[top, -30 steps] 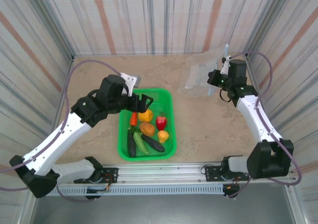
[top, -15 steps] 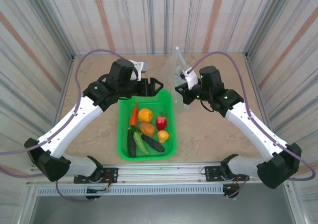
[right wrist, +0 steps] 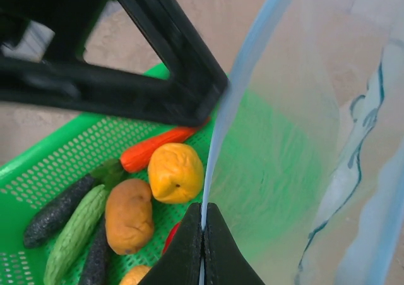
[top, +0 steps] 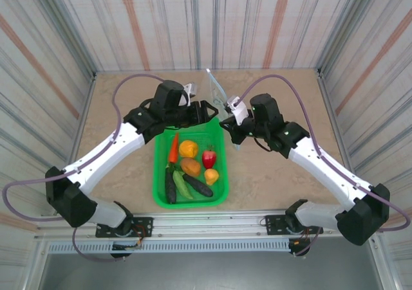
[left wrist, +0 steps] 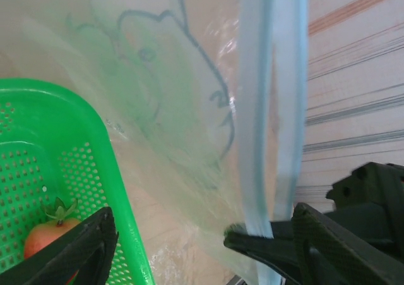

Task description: Place the food in the zip-top bag and seal the zipper

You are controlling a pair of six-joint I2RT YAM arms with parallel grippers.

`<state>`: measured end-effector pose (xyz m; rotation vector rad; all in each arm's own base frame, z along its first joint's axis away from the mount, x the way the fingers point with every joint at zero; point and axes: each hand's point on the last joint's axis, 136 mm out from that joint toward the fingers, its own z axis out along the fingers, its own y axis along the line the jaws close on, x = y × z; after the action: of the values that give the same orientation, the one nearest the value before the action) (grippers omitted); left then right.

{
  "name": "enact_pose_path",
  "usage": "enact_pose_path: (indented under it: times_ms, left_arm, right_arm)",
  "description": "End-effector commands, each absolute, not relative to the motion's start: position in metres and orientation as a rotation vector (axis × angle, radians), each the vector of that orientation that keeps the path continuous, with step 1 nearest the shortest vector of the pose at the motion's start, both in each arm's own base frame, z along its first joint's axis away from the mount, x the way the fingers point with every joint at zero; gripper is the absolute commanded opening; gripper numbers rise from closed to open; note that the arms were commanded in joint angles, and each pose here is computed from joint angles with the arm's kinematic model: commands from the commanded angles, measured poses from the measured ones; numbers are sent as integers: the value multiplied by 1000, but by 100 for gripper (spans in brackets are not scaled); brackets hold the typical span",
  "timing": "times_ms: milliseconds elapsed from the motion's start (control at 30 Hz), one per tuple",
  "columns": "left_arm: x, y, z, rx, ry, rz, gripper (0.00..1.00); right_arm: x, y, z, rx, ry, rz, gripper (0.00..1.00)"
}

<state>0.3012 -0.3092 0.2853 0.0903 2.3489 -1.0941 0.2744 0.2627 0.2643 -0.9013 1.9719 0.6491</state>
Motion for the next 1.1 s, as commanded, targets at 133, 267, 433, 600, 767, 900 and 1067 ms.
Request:
enact_pose_path:
  times_ms: [133,267,433,600,767,900,1067]
  left_arm:
    - [314,-311,288,-16,2285,-1082,72]
    - [320,-308,290,-53,2260,-1067,57]
    - [324,-310,293,-57,2248,-1065,38]
    - [323,-311,294,-52,2244,-1075,27]
    - [323,-306,293,-56,2246,-1042,30]
    - [324,-303,293,-66,2245,-1025,21]
    - [324,-305,292,-66,2252,-1025,8]
  right_arm:
    - [279,276,268,-829,1945,609,3]
    - [281,278,267,-804,1943,601,3]
    - [286,277,264,-783,1954,557,5]
    - [289,278,258,-784,1982,518,11]
    - [283,295,259,-867,1971,480,14]
    - [286,299,261,-864,1971,454,13]
    - [289,302,267,-840,1965,457,13]
